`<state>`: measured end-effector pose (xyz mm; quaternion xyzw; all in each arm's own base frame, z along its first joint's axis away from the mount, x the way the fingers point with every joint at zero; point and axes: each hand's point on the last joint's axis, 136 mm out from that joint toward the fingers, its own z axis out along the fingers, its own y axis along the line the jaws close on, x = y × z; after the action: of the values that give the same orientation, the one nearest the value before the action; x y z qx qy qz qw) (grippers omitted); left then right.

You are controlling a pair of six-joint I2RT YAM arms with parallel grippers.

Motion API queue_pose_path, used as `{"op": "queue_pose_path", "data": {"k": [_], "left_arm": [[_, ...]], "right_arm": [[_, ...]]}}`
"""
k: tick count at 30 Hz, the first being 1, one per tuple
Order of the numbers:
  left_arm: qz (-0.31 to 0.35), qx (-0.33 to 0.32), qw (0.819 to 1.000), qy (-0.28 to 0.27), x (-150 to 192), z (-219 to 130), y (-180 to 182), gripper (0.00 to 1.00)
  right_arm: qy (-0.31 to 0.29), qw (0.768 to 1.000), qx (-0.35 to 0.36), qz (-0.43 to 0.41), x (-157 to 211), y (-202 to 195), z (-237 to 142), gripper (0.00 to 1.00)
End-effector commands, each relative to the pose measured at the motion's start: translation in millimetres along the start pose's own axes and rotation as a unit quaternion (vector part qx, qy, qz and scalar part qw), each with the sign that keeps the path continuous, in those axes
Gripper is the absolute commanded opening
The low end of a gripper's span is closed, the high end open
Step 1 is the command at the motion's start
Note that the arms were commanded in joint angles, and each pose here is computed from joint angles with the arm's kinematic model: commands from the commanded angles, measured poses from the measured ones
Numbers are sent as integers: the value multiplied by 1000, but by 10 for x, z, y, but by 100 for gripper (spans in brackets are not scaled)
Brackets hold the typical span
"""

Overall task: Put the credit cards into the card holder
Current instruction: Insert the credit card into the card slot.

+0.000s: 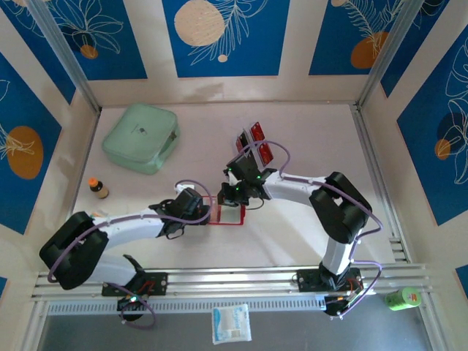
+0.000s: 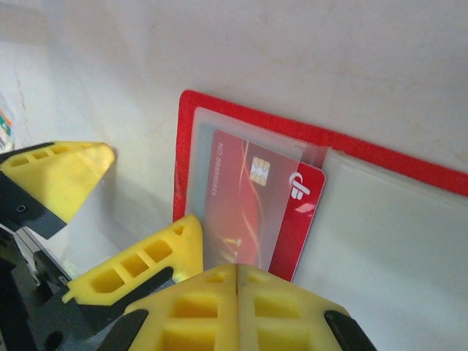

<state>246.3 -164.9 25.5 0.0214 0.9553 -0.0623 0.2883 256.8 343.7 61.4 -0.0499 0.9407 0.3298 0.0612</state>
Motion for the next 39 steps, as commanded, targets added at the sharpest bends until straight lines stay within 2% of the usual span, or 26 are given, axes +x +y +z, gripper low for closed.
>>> {"op": "queue_pose_path", "data": {"k": [1,23,39], "left_arm": [[-8,-4,1000,3,-4,-59,47,100],[-24,-35,999,7,165,-65,268,100],[-30,-30,999,9,230,-50,284,100]], "right_arm": [[13,1000,19,1,69,-106,-2,0],[47,998,31,-3,187,-142,216,0],[76,996,55,-8,273,-157,379,0]]}}
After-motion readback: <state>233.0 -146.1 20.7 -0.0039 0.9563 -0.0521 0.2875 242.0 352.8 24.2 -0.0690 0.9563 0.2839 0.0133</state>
